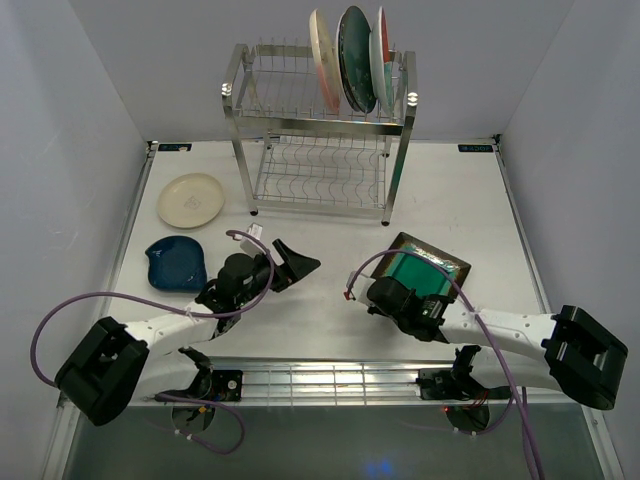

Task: Load the plates into the dish rack
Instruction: Pick up the plate at the center of the board.

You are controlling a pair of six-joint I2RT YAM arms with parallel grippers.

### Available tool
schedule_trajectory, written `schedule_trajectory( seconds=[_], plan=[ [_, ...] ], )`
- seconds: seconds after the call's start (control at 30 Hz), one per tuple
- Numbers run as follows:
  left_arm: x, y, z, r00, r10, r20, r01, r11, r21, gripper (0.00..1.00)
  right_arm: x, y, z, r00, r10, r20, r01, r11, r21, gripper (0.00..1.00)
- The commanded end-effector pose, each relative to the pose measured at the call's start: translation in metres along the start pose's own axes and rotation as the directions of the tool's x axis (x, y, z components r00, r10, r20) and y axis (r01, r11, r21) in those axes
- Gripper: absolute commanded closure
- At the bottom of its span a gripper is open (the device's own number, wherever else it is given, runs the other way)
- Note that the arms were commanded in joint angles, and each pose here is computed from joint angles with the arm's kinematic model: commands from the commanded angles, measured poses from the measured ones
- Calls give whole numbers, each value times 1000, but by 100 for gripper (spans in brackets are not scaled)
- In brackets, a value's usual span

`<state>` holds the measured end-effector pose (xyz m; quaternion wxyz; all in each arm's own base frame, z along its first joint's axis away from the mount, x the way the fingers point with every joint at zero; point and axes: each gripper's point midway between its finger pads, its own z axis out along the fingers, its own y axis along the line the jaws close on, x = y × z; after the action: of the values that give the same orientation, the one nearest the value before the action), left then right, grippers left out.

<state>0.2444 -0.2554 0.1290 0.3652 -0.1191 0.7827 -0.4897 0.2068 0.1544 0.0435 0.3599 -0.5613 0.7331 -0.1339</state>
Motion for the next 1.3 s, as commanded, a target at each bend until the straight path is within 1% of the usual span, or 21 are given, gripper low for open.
schedule_trajectory(
  seconds=[0.0,0.07,0.33,0.67,0.9,1.1,1.27],
  plan=[
    [-2,-35,3,1000,-12,-13,14,993,119,2,-26,2,-8,994,24,105,-20,999,-42,92],
    [0,-40,4,1000,-17,-13,18,991,133,2,-31,4,-11,992,22,127,-16,998,-53,92],
    [21,-57,17,995,-54,-82,66,986,153,2,-53,13,-26,973,18,229,7,994,-108,92],
    [45,-65,31,979,-105,-173,133,977,165,2,-71,13,-42,945,27,325,12,993,-118,92],
    [55,-65,40,967,-146,-210,180,971,156,2,-77,13,-48,931,30,363,15,992,-122,92],
    [71,-64,52,941,-194,-276,236,963,128,2,-81,14,-52,924,24,382,24,993,-118,92],
    [79,-65,54,923,-241,-300,287,951,119,2,-83,12,-56,915,27,402,21,993,-115,92]
  ],
)
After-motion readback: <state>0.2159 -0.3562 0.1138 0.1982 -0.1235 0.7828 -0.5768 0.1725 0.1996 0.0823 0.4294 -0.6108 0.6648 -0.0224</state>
